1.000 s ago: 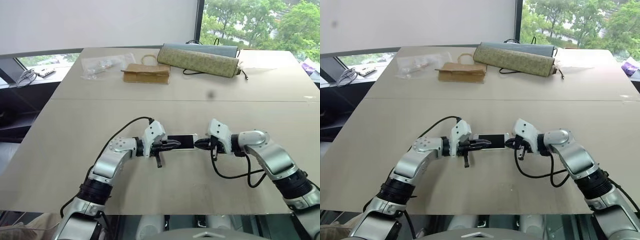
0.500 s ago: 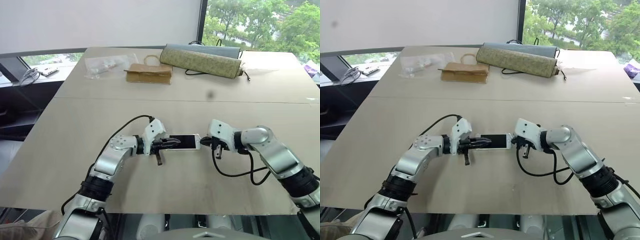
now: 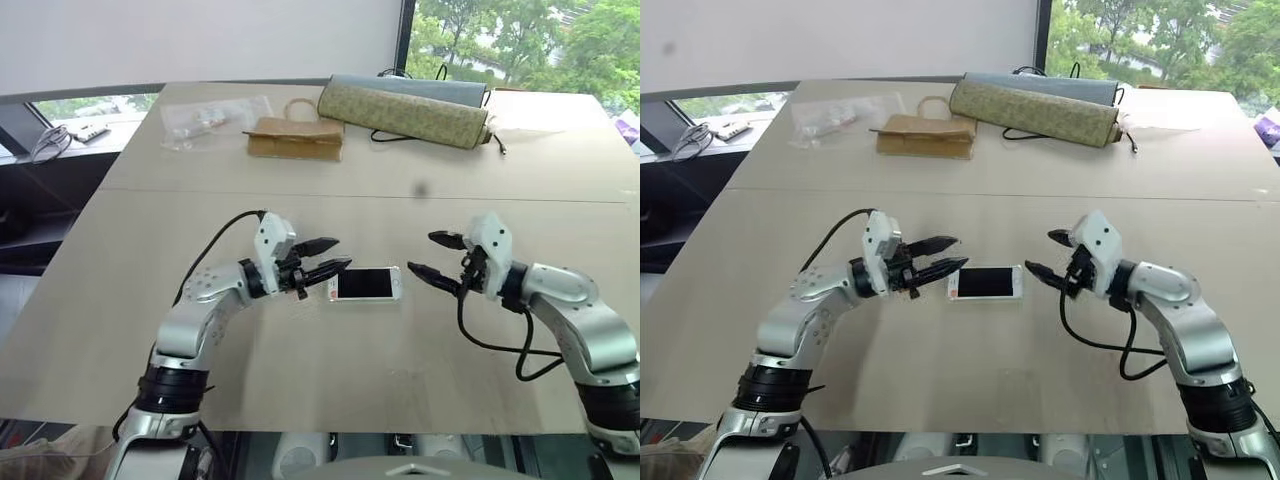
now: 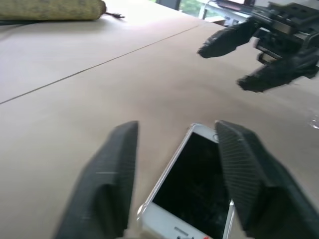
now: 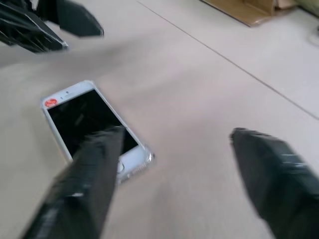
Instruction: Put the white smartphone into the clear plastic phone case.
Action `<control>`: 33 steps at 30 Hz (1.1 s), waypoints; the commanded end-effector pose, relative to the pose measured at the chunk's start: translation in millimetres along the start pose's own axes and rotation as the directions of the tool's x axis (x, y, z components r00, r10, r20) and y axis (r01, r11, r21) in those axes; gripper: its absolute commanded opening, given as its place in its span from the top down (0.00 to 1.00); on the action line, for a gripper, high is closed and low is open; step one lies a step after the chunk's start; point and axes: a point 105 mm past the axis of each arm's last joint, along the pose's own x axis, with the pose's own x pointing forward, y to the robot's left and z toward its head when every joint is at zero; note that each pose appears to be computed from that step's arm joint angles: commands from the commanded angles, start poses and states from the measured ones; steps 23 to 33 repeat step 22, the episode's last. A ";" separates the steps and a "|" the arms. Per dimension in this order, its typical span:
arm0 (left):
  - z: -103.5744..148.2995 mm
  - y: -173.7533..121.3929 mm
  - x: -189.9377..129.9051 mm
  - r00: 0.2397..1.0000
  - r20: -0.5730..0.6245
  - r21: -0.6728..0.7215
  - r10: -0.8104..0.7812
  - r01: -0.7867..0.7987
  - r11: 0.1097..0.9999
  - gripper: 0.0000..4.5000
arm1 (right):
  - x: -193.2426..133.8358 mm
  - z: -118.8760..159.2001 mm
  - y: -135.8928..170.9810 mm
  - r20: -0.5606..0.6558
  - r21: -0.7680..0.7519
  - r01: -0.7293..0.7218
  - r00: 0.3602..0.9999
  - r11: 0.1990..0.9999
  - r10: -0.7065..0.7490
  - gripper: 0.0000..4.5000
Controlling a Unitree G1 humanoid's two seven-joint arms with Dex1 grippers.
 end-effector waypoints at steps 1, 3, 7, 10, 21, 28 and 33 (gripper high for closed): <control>15.8 -1.0 -23.6 0.999 0.019 0.027 0.028 -0.028 0.999 0.03 | -22.6 14.2 -2.4 0.052 -0.047 0.051 0.997 0.998 -0.049 0.00; 13.6 -4.2 -33.5 0.999 -0.003 0.026 0.036 -0.036 0.999 0.01 | -33.1 9.5 -2.8 0.040 -0.046 0.079 0.996 0.996 -0.077 0.00; 10.5 -6.3 -52.2 0.996 -0.027 0.010 0.086 -0.086 0.996 0.01 | -58.1 1.5 -5.6 0.020 -0.046 0.175 0.984 0.983 -0.175 0.00; 4.5 -10.9 -62.9 0.993 -0.060 0.001 0.103 -0.103 0.995 0.01 | -72.9 -6.1 -2.7 -0.010 -0.056 0.219 0.975 0.974 -0.220 0.00; -14.3 -23.9 -95.7 0.972 -0.156 -0.054 0.174 -0.184 0.981 0.01 | -107.0 -18.3 0.0 -0.084 -0.091 0.299 0.948 0.950 -0.307 0.00; -15.3 -24.1 -96.5 0.971 -0.161 -0.051 0.178 -0.189 0.981 0.01 | -107.7 -18.9 0.0 -0.086 -0.092 0.299 0.948 0.950 -0.307 0.00; -15.3 -24.1 -96.5 0.971 -0.161 -0.051 0.178 -0.189 0.981 0.01 | -107.7 -18.9 0.0 -0.086 -0.092 0.299 0.948 0.950 -0.307 0.00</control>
